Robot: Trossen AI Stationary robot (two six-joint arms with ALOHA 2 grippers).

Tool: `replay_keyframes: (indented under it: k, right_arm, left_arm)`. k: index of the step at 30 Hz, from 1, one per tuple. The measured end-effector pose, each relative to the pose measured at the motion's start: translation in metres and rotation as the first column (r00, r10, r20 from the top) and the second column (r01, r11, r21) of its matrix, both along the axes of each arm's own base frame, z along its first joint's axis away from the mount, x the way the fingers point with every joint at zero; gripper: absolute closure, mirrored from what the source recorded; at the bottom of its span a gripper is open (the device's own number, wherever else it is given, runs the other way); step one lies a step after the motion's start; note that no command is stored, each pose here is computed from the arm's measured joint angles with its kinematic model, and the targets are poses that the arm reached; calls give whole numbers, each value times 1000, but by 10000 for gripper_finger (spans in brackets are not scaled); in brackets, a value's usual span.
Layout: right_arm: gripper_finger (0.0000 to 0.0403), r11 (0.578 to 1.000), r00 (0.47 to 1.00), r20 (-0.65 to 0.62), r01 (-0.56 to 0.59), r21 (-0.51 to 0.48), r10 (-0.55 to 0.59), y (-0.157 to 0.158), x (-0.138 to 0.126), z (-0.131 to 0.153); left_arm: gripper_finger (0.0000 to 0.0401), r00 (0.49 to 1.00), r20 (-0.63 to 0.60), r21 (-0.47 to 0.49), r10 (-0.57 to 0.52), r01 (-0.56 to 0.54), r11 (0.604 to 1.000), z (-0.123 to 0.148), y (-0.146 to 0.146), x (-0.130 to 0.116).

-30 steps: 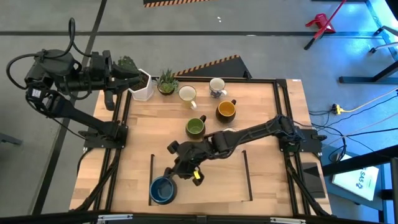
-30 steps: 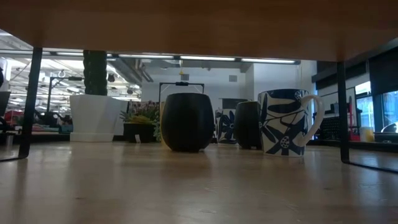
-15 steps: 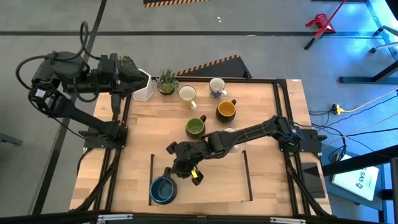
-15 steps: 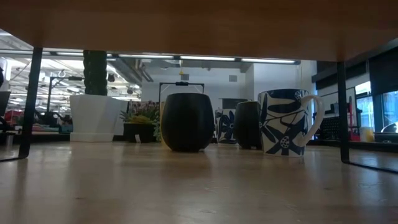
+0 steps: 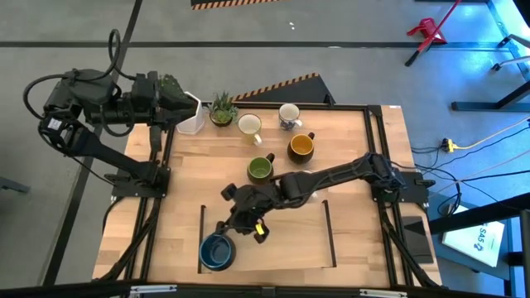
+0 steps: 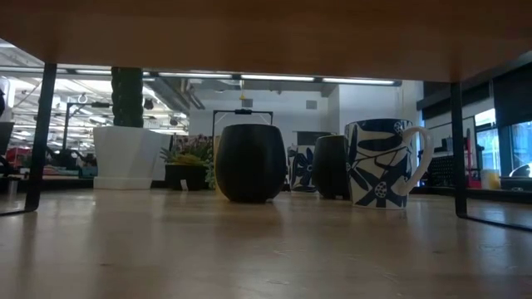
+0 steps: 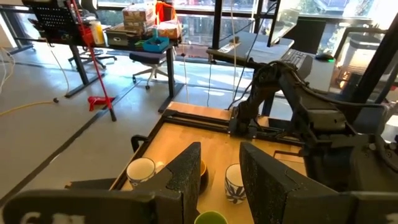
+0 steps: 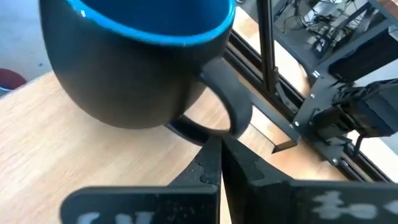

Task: Place coffee mugs
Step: Put the blue mug on the shelf

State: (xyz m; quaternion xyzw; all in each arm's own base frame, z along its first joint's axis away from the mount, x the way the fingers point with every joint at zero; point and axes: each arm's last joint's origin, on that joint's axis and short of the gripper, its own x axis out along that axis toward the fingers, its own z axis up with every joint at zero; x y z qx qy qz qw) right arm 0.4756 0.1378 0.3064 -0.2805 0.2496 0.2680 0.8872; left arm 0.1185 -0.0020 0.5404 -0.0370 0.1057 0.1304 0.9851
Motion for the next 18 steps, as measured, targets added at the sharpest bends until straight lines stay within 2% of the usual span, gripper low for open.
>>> replay_keyframes:
  k: [9,15,18]
  right_arm:
    - [403,999,997,61,-50,-14,51,1,5,0]
    - [403,995,991,90,-95,-33,98,0,6,1]
    - [403,998,997,59,-48,-49,51,-2,4,0]
  left_arm:
    - [296,1000,-19,2,1,-1,1000,-2,-1,7]
    - [296,986,-160,-20,-42,39,999,-16,-4,22]
    - [296,969,-226,-49,-100,91,995,-24,-7,35]
